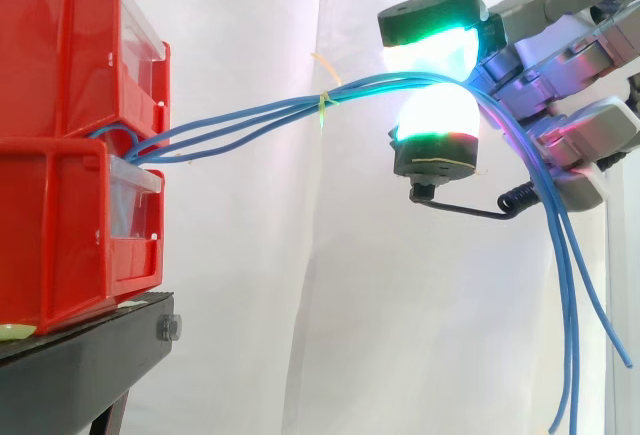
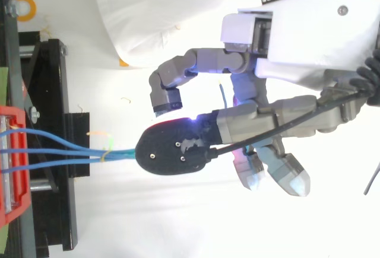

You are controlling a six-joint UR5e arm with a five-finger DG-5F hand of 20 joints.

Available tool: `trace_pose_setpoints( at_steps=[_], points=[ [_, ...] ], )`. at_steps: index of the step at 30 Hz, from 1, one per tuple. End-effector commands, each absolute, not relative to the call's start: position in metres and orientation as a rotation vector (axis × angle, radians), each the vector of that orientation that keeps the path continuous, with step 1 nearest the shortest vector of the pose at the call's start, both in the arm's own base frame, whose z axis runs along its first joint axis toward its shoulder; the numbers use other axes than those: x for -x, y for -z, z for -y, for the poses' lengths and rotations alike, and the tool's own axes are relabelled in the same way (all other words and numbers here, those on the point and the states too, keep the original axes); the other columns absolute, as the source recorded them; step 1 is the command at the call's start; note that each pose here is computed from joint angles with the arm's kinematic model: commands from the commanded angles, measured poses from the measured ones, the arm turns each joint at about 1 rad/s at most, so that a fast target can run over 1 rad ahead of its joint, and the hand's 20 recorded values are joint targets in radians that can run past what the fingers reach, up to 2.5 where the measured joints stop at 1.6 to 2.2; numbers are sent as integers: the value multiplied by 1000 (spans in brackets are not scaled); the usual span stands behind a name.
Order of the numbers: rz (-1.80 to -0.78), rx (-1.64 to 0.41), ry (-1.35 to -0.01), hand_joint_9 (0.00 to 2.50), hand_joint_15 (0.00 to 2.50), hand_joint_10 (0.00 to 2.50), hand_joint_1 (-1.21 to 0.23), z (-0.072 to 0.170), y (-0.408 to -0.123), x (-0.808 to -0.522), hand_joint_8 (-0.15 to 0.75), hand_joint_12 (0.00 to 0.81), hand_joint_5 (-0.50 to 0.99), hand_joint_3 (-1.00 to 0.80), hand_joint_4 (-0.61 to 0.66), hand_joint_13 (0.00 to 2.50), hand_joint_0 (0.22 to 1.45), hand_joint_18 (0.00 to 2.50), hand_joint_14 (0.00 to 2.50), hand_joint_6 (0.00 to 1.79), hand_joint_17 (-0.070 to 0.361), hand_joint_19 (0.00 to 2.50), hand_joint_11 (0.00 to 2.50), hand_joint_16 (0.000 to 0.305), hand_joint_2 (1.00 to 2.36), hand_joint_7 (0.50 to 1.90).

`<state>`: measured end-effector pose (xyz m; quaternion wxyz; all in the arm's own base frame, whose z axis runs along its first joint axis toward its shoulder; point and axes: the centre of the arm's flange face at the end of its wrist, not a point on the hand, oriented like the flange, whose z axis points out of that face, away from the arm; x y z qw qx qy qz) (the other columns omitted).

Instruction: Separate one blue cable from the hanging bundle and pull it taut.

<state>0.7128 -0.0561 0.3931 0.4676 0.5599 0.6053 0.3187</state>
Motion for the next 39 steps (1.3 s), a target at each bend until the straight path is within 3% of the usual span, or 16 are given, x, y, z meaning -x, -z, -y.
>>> trace_pose_setpoints(
  at_steps=[1,13,22,39],
  points=[
    [-1481,-1375,-776,1988,578,21,-570,55,-393,-713,203,305,126,-149,319,1484,693,1217,23,502,152,558,492,68,1018,1446],
    [-1483,-1376,-779,1968,595,23,-593,53,-392,-713,204,295,123,-192,318,1467,697,1197,21,501,145,566,498,64,1018,1447],
    [-1488,-1409,-779,1977,591,20,-600,54,-372,-710,200,298,123,-176,330,1465,693,1196,23,501,144,564,513,64,1020,1458],
    [-1466,-1396,-799,1983,587,22,-595,54,-374,-713,194,296,124,-170,331,1467,692,1200,21,500,145,563,505,64,1019,1457]
  ],
)
